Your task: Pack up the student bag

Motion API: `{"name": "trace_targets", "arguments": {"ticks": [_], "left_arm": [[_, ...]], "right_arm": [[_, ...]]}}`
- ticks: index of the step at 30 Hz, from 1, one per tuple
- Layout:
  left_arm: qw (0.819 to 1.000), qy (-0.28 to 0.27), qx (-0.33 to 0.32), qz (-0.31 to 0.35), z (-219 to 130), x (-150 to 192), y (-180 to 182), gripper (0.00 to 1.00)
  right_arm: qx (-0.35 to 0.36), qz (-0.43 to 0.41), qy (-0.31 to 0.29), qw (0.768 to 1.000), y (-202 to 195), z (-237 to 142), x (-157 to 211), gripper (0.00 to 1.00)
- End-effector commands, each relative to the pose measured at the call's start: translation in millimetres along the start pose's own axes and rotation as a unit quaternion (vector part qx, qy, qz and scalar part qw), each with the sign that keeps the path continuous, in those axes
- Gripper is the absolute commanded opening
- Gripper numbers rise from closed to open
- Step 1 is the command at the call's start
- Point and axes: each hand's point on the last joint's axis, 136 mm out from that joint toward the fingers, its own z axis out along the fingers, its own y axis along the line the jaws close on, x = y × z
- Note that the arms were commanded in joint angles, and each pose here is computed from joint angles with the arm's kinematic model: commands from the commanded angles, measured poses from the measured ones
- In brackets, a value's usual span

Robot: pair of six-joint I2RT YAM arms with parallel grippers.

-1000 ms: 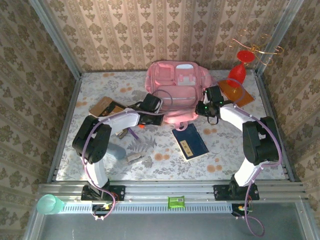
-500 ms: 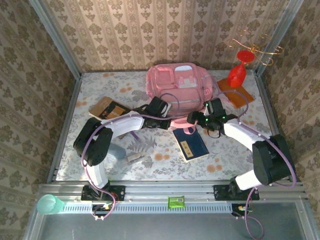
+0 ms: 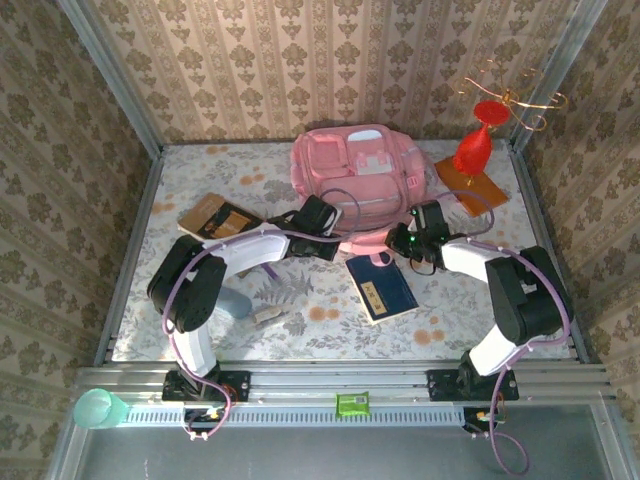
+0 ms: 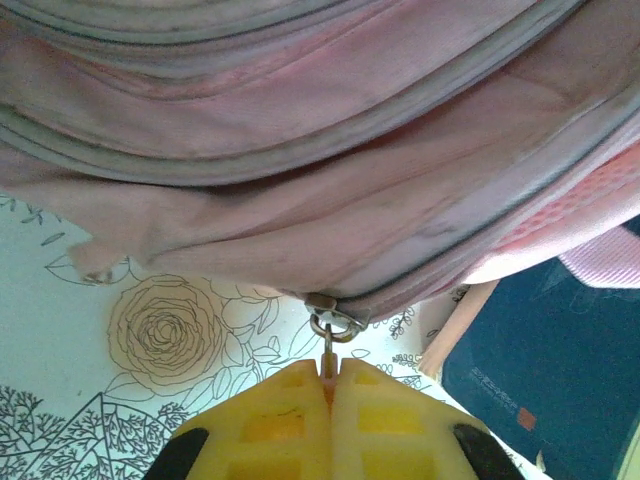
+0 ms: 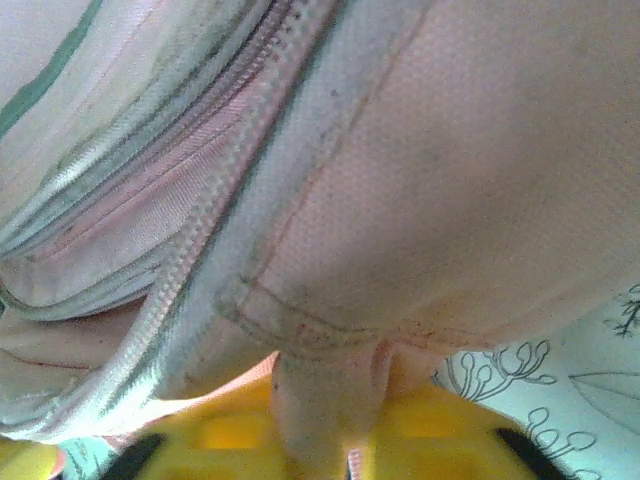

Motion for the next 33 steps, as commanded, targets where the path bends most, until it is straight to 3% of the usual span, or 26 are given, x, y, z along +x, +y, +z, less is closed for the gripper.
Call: {"name": "trace_targets", "arguments": {"ticks": [1, 10, 26, 30, 33], "left_arm": [[0.997, 0.014, -0.075, 0.030, -10.6, 7.7, 27.0, 0.00], [0.991, -0.002, -0.129, 0.027, -21.2, -7.7, 65.3, 0.00], [0.990, -0.019, -0.139, -0.006, -37.2, -23.7, 116.1, 0.00], [0.993, -0.020, -0.117, -0.016, -34.0, -22.0, 118.4, 0.00], [0.998, -0.036, -0.051, -0.001, -34.4, -24.3, 92.0, 0.00]], "right_arm": [[-0.019, -0.016, -0.031, 0.999, 3.2, -21.7, -20.8, 0.03], [-0.038, -0.045, -0.012, 0.998, 0.2, -55.8, -33.4, 0.00], [-0.019, -0.069, 0.011, 0.997, -8.5, -67.8, -41.9, 0.00], [-0.013, -0.070, 0.005, 0.997, -10.0, -68.3, -44.5, 0.00], [-0.008, -0.060, -0.005, 0.998, -11.1, -66.3, -47.8, 0.00]]}}
